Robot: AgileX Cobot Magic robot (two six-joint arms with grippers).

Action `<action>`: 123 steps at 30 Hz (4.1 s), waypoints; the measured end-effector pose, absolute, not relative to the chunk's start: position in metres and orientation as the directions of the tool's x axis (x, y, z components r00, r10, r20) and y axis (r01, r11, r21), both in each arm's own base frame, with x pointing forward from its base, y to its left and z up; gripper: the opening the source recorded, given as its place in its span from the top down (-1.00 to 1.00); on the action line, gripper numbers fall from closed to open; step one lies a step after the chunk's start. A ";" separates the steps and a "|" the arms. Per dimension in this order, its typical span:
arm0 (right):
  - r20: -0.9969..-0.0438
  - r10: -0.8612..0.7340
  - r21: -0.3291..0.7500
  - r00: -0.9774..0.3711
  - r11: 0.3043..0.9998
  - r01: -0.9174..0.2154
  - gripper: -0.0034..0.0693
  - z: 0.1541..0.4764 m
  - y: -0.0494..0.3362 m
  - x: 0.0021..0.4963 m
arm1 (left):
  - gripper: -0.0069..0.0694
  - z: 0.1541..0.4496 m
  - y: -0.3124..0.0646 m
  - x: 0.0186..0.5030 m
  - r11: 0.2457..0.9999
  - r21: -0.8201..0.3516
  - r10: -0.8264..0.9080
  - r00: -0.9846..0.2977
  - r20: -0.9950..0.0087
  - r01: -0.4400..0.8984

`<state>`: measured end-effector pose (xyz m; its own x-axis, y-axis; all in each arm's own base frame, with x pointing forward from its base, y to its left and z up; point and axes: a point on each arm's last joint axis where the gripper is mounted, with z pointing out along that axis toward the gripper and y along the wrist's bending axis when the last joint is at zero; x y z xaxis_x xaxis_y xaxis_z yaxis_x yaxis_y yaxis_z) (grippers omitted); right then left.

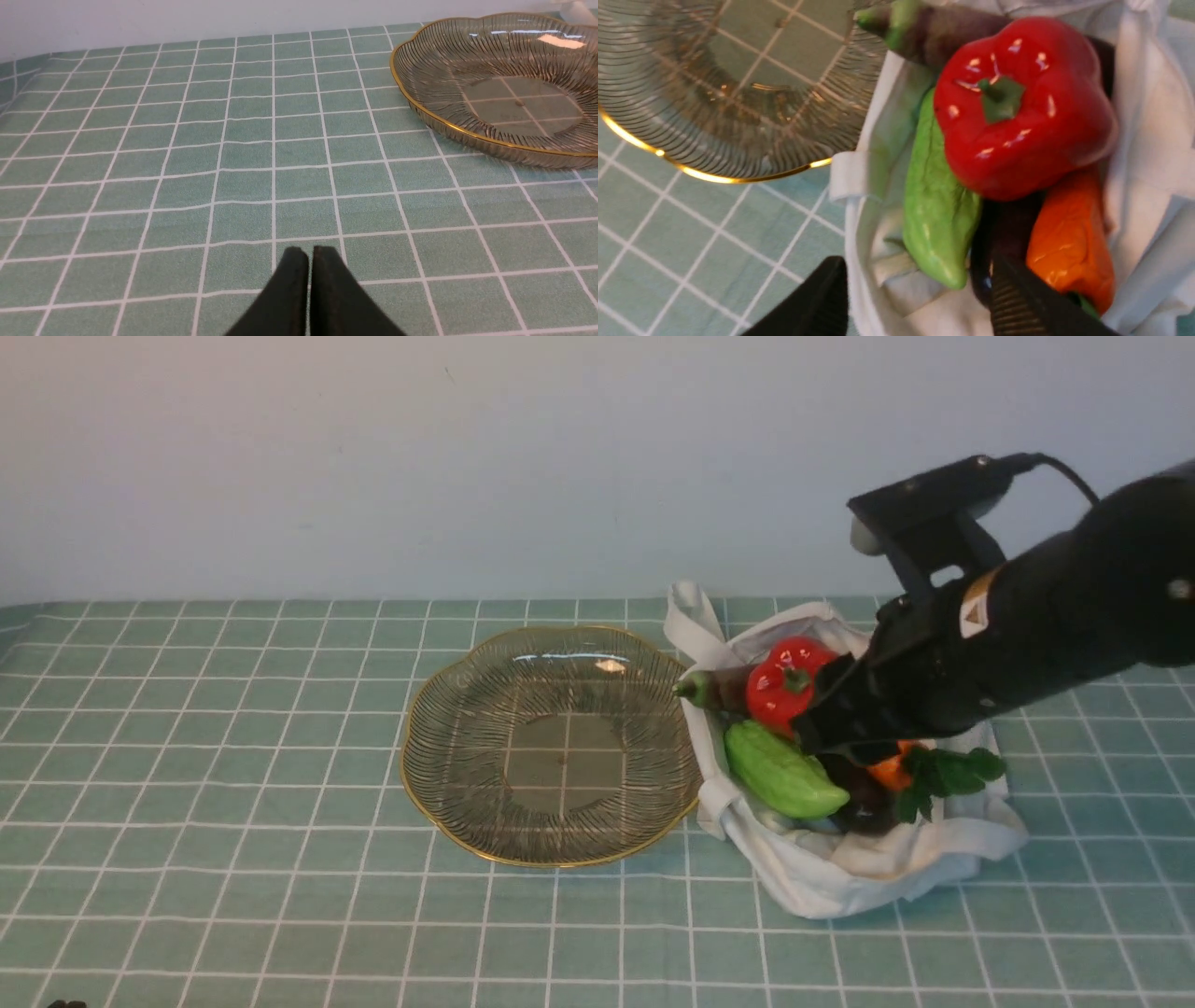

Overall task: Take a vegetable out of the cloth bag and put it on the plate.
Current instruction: Use the right arm to grab a bell peppers from the bag

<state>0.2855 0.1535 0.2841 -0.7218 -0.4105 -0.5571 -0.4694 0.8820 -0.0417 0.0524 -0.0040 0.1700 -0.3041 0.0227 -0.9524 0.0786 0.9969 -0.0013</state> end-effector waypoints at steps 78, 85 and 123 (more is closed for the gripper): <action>-0.649 -0.435 -0.247 -0.624 0.896 -0.368 -0.69 0.242 0.182 0.372 | 0.83 0.170 -0.004 0.052 0.997 -0.001 0.023 -0.304 -0.952 0.079; -0.664 -0.307 -0.187 -0.682 0.951 -0.246 -0.69 0.286 0.180 0.376 | 0.83 0.170 -0.004 0.052 0.997 -0.001 0.023 -0.304 -0.952 0.079; -0.576 -0.139 -0.021 -0.806 0.988 -0.156 -0.36 0.294 0.165 0.392 | 0.83 0.170 -0.004 0.052 0.997 -0.001 0.023 -0.304 -0.952 0.079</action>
